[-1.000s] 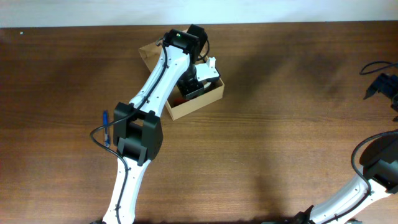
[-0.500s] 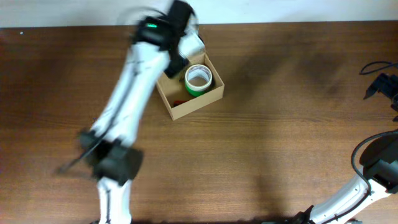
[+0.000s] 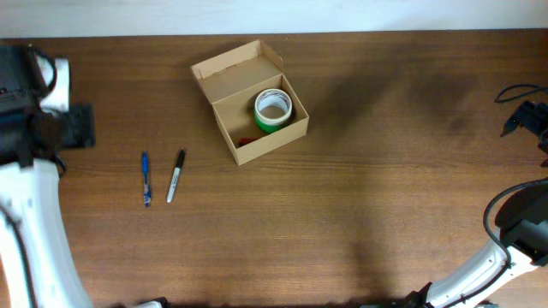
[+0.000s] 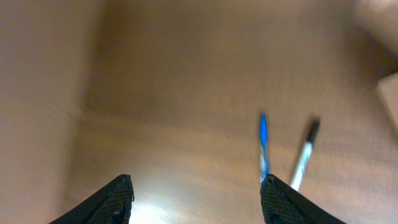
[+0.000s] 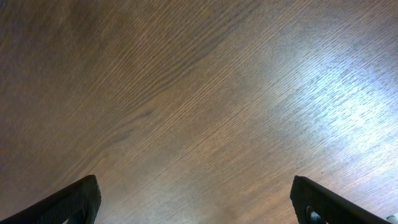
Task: Pack container
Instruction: 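Withdraw the left gripper from the box back to the pens, then lower the left gripper onto the blue pen and grasp it, then lift the blue pen with the left gripper and carry it to the box, then lower the blue pen beside the box cutter and open the left gripper, then withdraw the left gripper from the box toward the black marker, then lower the left gripper onto the black Sharpie marker and grasp it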
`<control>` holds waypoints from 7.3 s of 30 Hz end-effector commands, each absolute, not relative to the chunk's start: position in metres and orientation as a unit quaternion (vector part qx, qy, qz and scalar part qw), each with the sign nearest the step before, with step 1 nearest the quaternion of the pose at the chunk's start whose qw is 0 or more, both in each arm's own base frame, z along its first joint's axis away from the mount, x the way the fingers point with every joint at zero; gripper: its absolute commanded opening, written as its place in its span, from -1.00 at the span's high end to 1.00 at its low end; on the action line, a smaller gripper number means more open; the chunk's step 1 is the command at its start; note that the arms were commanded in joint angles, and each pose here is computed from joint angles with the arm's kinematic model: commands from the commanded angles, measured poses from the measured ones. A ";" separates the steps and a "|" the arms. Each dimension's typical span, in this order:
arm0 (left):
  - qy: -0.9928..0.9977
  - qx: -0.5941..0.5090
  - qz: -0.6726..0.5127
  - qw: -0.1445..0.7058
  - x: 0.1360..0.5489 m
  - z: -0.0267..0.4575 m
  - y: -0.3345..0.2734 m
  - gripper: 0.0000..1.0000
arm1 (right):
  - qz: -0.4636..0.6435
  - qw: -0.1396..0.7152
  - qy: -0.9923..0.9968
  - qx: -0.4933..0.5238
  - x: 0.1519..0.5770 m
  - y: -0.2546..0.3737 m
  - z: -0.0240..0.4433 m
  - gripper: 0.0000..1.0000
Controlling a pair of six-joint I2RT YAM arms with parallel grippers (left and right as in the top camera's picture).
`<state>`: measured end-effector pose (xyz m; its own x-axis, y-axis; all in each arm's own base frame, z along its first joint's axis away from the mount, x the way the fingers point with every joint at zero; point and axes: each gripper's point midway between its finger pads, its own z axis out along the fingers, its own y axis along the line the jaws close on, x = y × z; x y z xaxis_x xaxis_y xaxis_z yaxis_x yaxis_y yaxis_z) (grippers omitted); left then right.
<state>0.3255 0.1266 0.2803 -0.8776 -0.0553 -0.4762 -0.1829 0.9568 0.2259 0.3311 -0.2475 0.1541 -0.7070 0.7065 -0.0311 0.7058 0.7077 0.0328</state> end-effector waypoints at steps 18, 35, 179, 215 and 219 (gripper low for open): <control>0.998 -0.050 -0.047 -0.015 0.332 0.025 0.096 -0.03 | 0.015 0.019 0.923 0.384 0.332 -0.245 0.152 -0.98; 0.998 -0.032 0.019 -0.049 0.339 -0.005 0.084 0.06 | 0.015 0.019 0.923 0.384 0.332 -0.245 0.152 -0.98; 0.884 0.402 0.069 0.228 0.432 0.269 -0.158 -0.22 | 0.015 0.019 0.923 0.384 0.332 -0.245 0.152 -0.98; 0.989 0.139 -0.047 -0.001 0.360 0.061 0.021 -0.13 | 0.015 0.019 0.923 0.384 0.332 -0.246 0.152 -0.98; 0.985 0.158 -0.056 -0.028 0.356 0.043 0.017 -0.12 | 0.015 0.019 0.923 0.384 0.332 -0.245 0.152 -0.98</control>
<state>0.3599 0.0241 0.0533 -0.9604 0.2783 0.0118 0.2764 0.9575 -0.0826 0.3311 -0.2475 0.1541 -0.7062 0.7074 -0.0311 0.7066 0.7069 0.0328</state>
